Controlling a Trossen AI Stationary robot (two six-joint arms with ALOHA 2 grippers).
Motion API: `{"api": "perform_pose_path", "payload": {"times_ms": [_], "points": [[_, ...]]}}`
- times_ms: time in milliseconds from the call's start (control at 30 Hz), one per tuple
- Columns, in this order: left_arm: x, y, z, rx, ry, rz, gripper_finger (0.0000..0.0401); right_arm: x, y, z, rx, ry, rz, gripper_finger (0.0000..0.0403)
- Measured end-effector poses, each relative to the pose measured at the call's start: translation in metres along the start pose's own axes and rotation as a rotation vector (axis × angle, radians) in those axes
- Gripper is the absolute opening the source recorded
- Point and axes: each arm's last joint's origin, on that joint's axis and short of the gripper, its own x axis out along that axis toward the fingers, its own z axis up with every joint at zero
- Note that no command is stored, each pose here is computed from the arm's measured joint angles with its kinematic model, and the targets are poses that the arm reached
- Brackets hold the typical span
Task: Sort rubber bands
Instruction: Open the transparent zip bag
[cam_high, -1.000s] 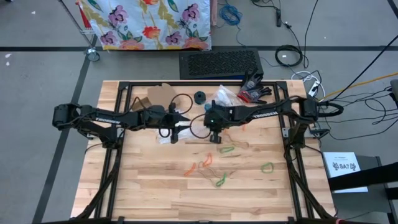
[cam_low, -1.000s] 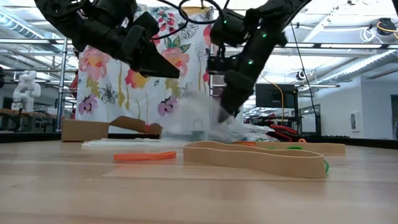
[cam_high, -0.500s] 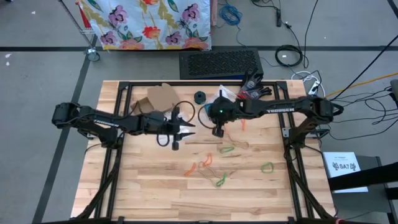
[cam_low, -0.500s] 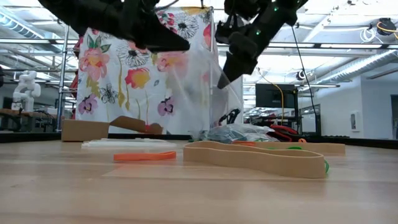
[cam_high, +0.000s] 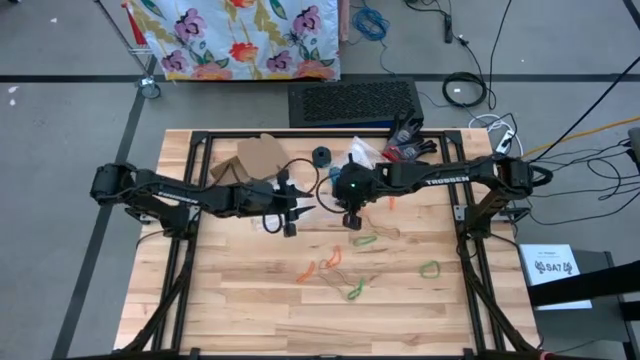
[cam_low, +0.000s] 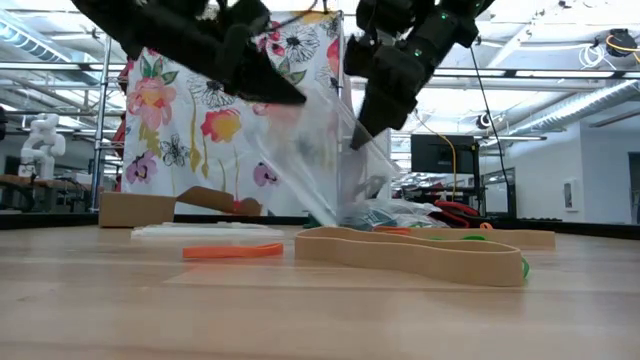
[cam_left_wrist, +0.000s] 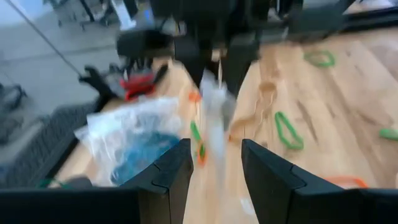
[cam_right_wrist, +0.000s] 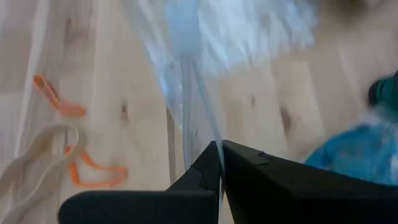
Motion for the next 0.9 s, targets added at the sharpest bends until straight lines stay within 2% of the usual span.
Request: {"api": "perform_pose_path", "payload": {"times_ms": [233, 400, 567, 667, 900], "points": [[0.02, -0.004, -0.023, -0.039, 0.107, -0.004, 0.0143, -0.001, 0.001, 0.01, -0.046, -0.108, -0.002, 0.0], [0.029, -0.006, -0.034, -0.033, 0.153, -0.007, 0.0143, -0.003, -0.003, 0.023, -0.045, -0.244, -0.011, 0.0], [0.033, -0.004, -0.039, -0.034, 0.175, 0.0, 0.0121, -0.006, -0.003, 0.033, -0.05, -0.345, -0.015, 0.0], [0.032, -0.001, -0.038, -0.037, 0.173, 0.007, 0.0108, -0.005, -0.003, 0.03, -0.042, -0.316, -0.011, 0.0], [0.016, 0.012, -0.022, -0.003, 0.134, 0.097, 0.0102, -0.001, -0.006, 0.013, 0.036, -0.134, -0.053, 0.0]]}}
